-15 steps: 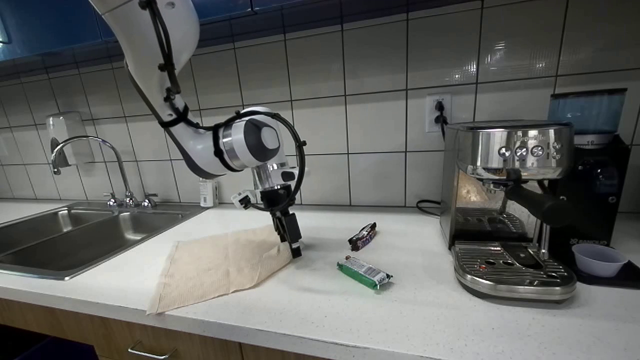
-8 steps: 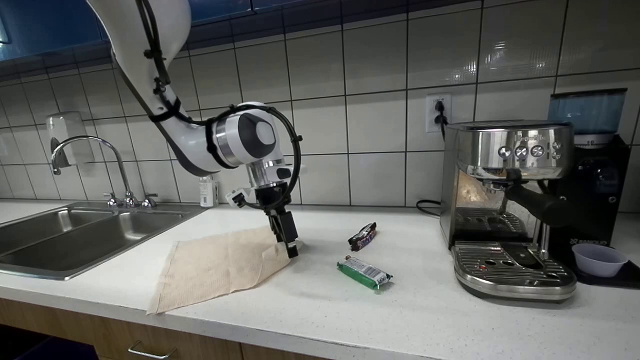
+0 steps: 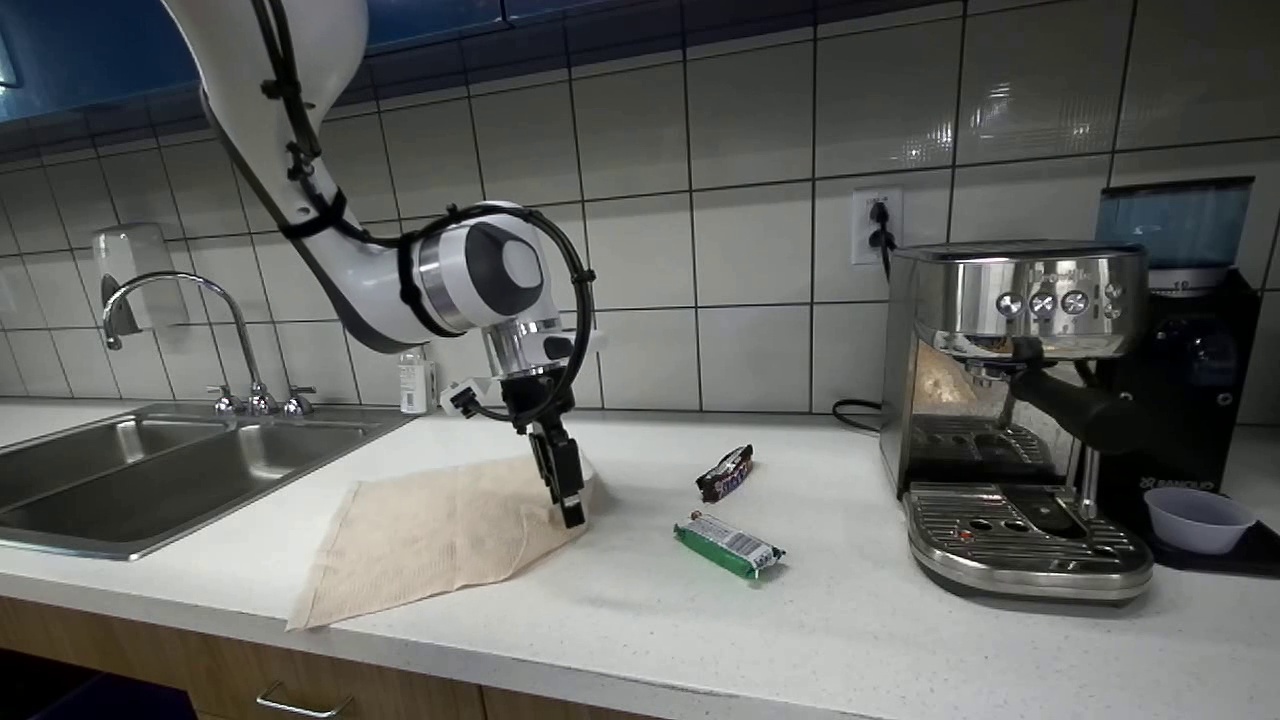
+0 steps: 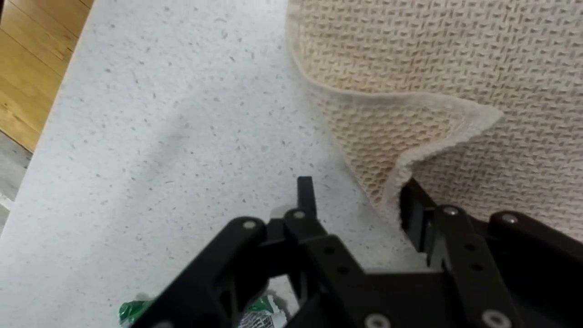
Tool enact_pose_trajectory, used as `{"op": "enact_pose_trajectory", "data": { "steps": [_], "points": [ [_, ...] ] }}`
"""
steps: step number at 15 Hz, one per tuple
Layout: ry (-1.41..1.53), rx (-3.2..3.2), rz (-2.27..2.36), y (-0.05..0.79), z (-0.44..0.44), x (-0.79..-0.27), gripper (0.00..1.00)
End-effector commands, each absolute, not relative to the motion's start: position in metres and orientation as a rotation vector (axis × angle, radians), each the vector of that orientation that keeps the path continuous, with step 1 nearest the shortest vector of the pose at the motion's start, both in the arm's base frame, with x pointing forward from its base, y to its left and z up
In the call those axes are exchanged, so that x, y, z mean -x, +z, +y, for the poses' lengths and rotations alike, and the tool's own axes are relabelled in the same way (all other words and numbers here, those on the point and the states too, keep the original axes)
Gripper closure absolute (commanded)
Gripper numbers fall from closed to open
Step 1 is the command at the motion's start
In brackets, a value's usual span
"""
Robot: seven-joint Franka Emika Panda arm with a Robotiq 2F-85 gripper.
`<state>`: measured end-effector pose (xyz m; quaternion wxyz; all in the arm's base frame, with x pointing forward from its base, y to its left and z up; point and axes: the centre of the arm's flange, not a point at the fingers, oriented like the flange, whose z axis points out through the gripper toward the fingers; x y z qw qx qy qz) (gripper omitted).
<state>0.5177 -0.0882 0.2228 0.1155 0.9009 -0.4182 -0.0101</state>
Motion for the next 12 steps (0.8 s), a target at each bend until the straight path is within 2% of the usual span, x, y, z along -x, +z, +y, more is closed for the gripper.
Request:
{"op": "enact_pose_trajectory", "data": {
  "steps": [1, 3, 12],
  "points": [
    [-0.023, -2.629, -1.241, 0.233, -0.081, -0.506, 0.82],
    [-0.03, -2.632, -1.241, 0.232, -0.08, -0.506, 0.98],
    [-0.024, -2.668, -1.242, 0.243, -0.074, -0.509, 0.99]
  ]
}}
